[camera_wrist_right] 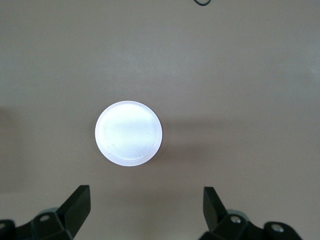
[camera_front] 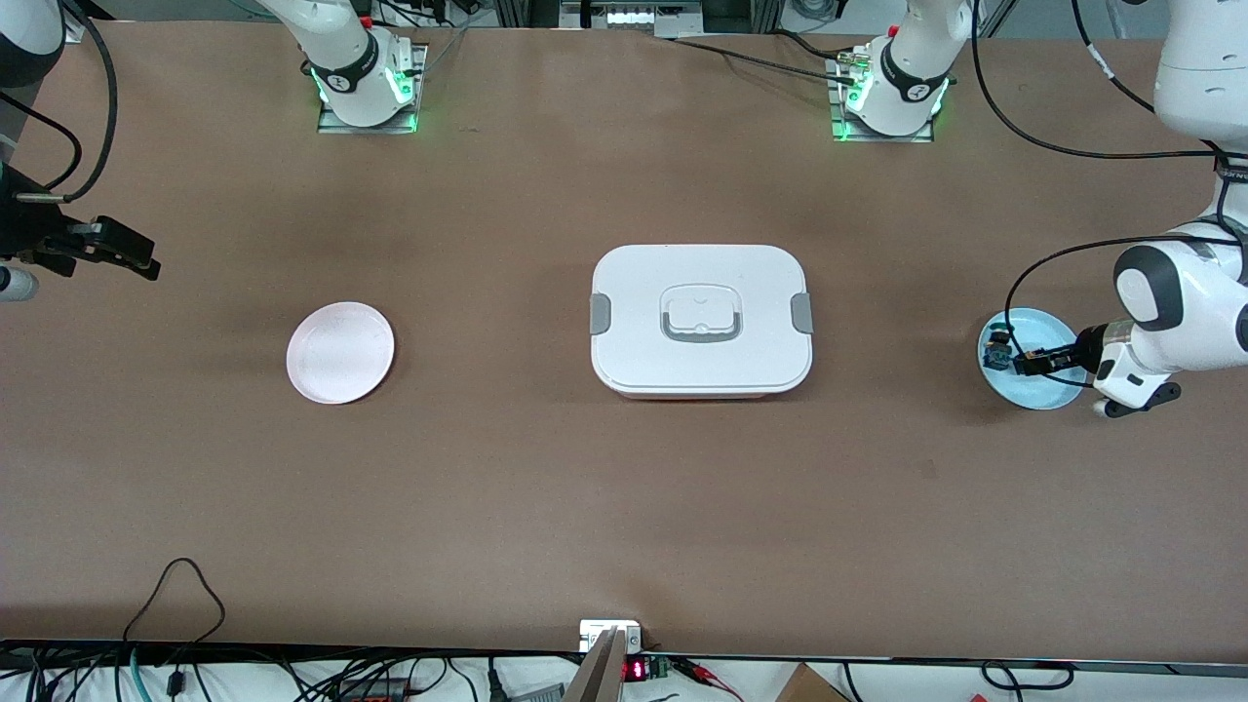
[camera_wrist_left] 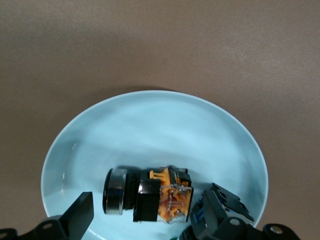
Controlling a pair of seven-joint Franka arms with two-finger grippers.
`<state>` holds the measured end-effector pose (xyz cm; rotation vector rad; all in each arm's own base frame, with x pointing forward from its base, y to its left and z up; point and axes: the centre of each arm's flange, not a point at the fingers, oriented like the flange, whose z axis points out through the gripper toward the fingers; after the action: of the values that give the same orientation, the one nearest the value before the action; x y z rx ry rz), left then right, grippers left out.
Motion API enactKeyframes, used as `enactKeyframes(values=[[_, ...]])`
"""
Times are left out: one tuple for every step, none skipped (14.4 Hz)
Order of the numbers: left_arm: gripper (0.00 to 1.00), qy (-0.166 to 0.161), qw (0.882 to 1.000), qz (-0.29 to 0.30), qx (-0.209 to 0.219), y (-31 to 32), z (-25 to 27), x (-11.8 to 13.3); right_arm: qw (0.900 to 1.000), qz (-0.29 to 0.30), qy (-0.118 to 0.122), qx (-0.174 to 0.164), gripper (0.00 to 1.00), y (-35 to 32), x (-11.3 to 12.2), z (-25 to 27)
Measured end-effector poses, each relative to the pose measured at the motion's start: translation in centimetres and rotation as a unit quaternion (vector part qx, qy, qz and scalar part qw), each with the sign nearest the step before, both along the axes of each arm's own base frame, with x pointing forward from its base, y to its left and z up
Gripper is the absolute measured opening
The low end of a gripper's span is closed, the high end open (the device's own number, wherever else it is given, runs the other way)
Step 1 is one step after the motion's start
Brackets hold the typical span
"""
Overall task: Transfer orange switch to right arm and place
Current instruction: 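Close the left gripper on the orange switch and lift it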
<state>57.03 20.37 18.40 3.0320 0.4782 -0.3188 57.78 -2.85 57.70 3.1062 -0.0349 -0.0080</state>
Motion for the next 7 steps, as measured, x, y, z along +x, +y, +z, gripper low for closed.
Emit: enactKeyframes(values=[[0.97,0.0,1.0,-0.002,0.0,0.05,-0.27,-0.04,1.0,0.0,0.0,0.0,1.0,0.0,0.0,0.0],[0.97,0.0,1.0,-0.003,0.0,0.09,-0.38,-0.06,1.0,0.0,0.0,0.0,1.0,0.0,0.0,0.0],[0.97,0.0,1.0,-0.003,0.0,0.11,-0.41,-0.07,1.0,0.0,0.0,0.0,1.0,0.0,0.0,0.0],[0.97,0.001,1.0,-0.003,0.0,0.13,-0.43,-0.08,1.0,0.0,0.0,0.0,1.0,0.0,0.0,0.0],[0.95,0.001,1.0,-0.003,-0.001,0.12,-0.46,-0.09,1.0,0.0,0.0,0.0,1.0,0.0,0.0,0.0],[0.92,0.001,1.0,-0.004,-0.001,0.12,-0.5,-0.1,1.0,0.0,0.0,0.0,1.0,0.0,0.0,0.0],[0.83,0.001,1.0,-0.008,-0.002,0.12,-0.54,-0.11,1.0,0.0,0.0,0.0,1.0,0.0,0.0,0.0]])
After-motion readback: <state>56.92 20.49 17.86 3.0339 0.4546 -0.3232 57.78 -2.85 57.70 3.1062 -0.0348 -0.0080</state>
